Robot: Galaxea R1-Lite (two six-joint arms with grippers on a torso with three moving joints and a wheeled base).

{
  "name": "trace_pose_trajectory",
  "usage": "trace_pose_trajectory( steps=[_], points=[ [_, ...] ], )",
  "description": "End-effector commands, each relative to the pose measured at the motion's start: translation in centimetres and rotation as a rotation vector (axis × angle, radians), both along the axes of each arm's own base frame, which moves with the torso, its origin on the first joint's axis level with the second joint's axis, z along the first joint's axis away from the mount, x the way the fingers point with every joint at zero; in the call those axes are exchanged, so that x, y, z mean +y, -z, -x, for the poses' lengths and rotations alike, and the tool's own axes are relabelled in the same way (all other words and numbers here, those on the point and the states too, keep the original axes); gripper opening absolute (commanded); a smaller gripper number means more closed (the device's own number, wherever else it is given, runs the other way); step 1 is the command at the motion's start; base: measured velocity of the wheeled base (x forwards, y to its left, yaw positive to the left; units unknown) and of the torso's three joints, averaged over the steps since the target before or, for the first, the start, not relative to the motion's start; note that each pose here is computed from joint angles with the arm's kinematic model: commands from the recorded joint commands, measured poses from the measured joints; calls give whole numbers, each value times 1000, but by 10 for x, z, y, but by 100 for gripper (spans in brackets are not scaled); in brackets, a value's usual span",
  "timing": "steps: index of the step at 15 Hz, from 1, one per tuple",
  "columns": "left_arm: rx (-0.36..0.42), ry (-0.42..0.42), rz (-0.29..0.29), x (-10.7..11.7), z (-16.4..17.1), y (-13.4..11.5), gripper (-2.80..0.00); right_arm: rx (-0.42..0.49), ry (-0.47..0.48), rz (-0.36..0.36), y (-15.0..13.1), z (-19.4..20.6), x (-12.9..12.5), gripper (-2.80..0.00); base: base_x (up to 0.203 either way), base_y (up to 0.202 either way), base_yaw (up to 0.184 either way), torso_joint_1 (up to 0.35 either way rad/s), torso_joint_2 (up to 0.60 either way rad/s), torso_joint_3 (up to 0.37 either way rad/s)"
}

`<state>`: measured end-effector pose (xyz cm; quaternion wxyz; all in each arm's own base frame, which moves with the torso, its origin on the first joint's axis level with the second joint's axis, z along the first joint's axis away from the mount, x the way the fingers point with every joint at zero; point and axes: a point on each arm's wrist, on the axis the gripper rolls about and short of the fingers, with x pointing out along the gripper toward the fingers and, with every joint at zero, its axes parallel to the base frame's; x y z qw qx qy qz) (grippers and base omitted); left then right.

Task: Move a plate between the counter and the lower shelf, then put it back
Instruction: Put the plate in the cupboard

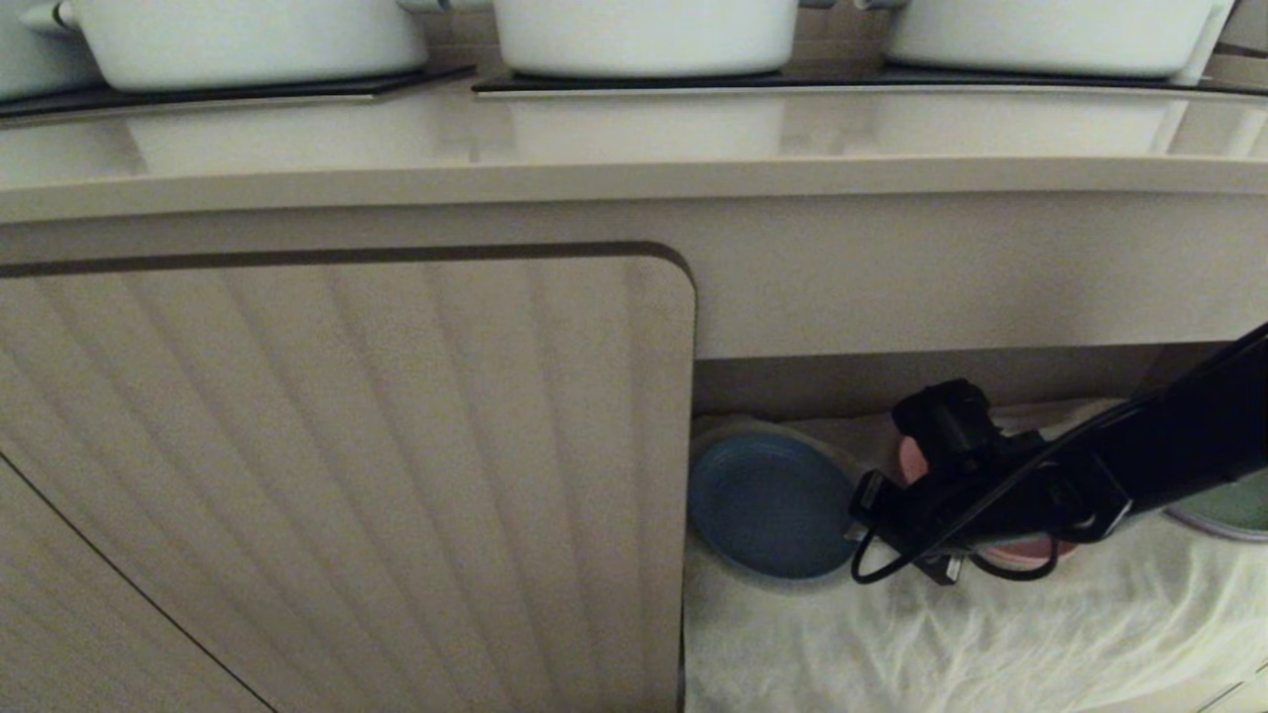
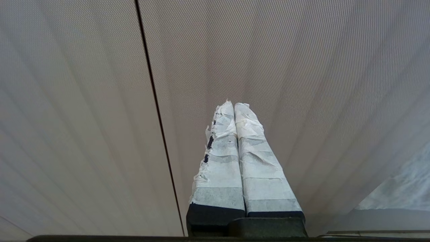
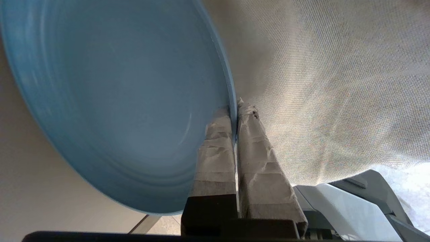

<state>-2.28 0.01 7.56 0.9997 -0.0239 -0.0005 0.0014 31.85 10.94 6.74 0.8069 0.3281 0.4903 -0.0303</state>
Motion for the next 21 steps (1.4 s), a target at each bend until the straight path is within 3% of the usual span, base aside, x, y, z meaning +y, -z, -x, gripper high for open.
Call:
trace_pose_trajectory(
  steps=[1,21],
  points=[
    [-1,0,1,0,0,0,-280,14,6,4,5,-1,2,-280,0,0,0,0,0,0],
    [-1,0,1,0,0,0,-280,3,32,31,10,-10,7,-280,0,0,0,0,0,0]
  ],
)
